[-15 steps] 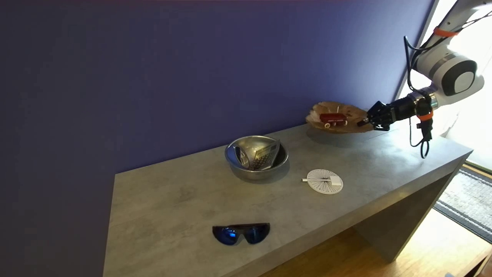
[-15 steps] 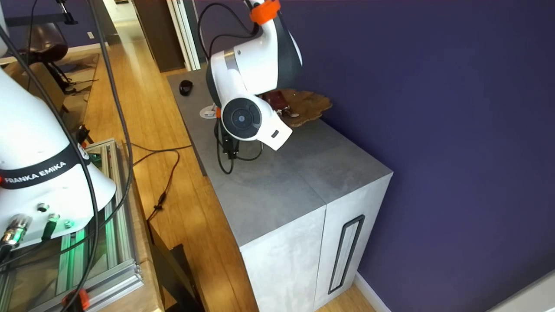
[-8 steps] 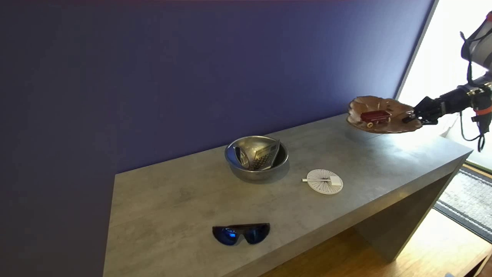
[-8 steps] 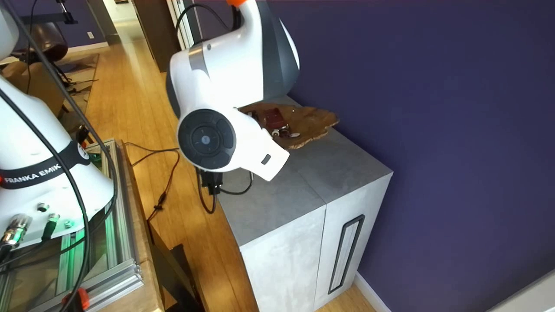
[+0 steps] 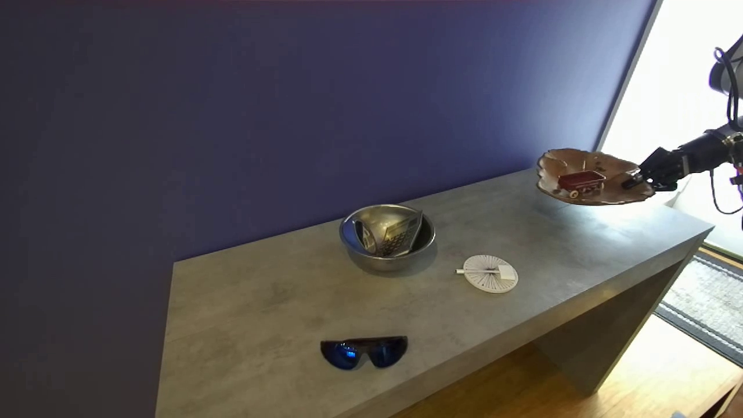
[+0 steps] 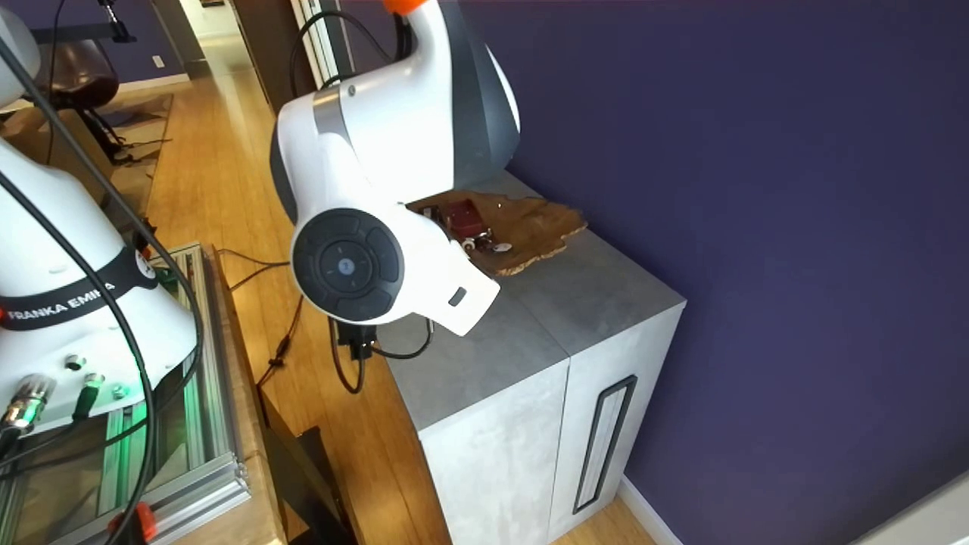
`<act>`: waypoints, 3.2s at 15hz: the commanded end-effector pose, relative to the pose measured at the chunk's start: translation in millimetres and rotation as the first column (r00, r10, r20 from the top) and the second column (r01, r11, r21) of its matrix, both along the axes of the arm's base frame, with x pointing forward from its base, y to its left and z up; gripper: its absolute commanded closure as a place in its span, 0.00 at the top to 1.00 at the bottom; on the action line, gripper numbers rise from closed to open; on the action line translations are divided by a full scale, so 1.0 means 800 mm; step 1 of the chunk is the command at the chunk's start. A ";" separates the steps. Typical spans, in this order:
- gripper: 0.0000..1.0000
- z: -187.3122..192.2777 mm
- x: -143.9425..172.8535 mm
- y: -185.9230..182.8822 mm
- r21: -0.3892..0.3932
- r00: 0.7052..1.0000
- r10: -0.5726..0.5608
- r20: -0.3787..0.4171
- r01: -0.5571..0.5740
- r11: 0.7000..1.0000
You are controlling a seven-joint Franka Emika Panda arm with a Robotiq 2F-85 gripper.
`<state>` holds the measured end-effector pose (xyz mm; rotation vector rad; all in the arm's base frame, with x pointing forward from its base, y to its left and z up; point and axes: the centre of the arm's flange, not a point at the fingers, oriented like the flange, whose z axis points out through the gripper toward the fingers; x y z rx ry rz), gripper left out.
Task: Move the brown bowl to the front right corner
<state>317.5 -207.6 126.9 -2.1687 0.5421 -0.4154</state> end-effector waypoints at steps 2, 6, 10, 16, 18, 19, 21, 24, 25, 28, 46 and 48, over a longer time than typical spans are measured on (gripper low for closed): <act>0.03 0.005 0.010 -0.049 -0.044 0.987 0.137 0.084 -0.133 0.990; 0.03 0.013 0.016 -0.106 -0.027 0.950 0.308 0.055 -0.307 0.951; 0.03 0.001 0.028 -0.157 0.046 0.911 0.412 -0.010 -0.411 0.910; 0.03 -0.013 0.021 -0.142 0.045 0.915 0.402 -0.025 -0.401 0.915; 0.03 -0.012 0.030 -0.160 0.055 0.902 0.431 0.015 -0.431 0.901; 0.03 -0.010 0.035 -0.171 0.062 0.901 0.434 0.027 -0.434 0.899; 0.03 -0.006 0.042 -0.196 0.073 0.895 0.444 0.050 -0.447 0.892; 0.03 -0.008 0.044 -0.229 0.066 0.866 0.498 0.044 -0.500 0.864; 0.03 -0.012 0.043 -0.240 0.065 0.852 0.522 0.028 -0.523 0.850; 0.03 -0.023 0.035 -0.256 0.040 0.821 0.571 0.001 -0.570 0.820; 0.03 -0.058 0.057 -0.247 0.081 0.752 0.660 0.006 -0.658 0.749; 0.03 -0.059 0.058 -0.247 0.078 0.754 0.657 0.000 -0.655 0.751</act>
